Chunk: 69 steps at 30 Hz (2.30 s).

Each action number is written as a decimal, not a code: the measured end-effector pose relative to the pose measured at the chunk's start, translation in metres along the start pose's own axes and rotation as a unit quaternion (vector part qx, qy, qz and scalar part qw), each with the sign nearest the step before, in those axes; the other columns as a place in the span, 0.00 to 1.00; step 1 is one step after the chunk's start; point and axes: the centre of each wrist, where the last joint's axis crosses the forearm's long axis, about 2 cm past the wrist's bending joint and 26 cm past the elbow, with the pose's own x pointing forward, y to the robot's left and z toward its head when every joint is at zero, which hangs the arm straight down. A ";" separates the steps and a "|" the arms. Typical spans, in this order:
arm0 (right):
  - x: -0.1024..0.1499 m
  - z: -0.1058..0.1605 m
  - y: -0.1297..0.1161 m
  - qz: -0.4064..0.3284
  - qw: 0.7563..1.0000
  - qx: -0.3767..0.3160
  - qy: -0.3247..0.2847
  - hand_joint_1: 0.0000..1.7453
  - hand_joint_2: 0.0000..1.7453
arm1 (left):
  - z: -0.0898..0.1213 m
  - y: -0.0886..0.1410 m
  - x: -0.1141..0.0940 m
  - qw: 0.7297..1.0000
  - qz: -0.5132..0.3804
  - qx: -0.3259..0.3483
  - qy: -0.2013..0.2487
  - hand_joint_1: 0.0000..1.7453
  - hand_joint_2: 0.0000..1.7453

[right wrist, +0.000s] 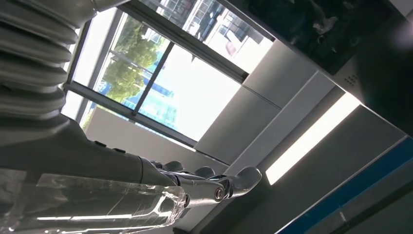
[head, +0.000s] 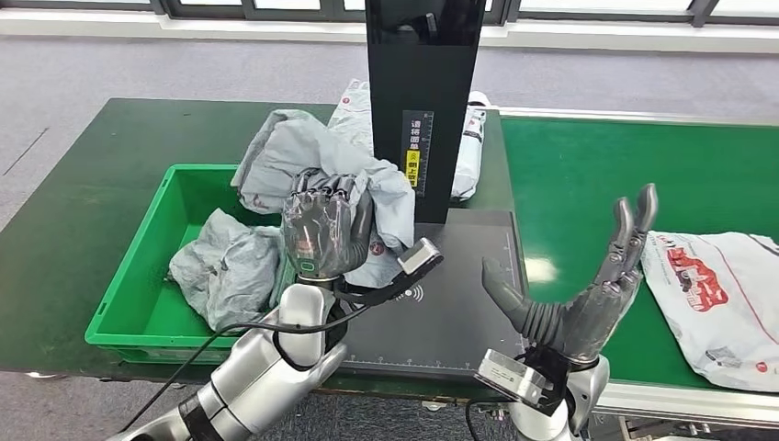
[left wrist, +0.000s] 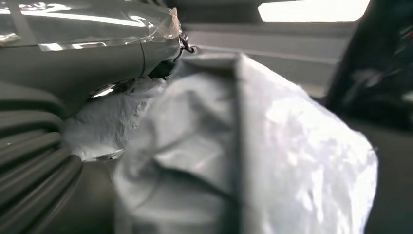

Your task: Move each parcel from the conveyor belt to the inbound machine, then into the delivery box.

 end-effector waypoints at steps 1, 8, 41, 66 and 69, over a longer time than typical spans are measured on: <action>0.000 0.000 0.000 0.001 1.000 0.000 0.000 0.00 1.00 | -0.003 0.004 -0.002 1.000 0.001 0.010 -0.007 1.00 1.00; -0.002 0.002 -0.003 0.008 1.000 0.002 0.002 0.00 1.00 | -0.008 0.024 -0.022 0.999 0.006 0.048 -0.017 1.00 1.00; -0.003 0.012 -0.007 -0.005 1.000 -0.002 0.030 0.00 1.00 | 0.032 -0.017 -0.174 0.969 -0.069 -0.071 0.224 0.00 1.00; -0.005 0.018 -0.004 -0.001 0.999 0.011 0.035 0.00 1.00 | 0.004 0.049 -0.174 0.987 -0.038 0.102 0.122 0.00 0.00; -0.006 0.019 -0.004 0.000 0.999 0.013 0.038 0.00 1.00 | 0.002 0.062 -0.181 0.983 -0.020 0.142 0.118 0.00 0.00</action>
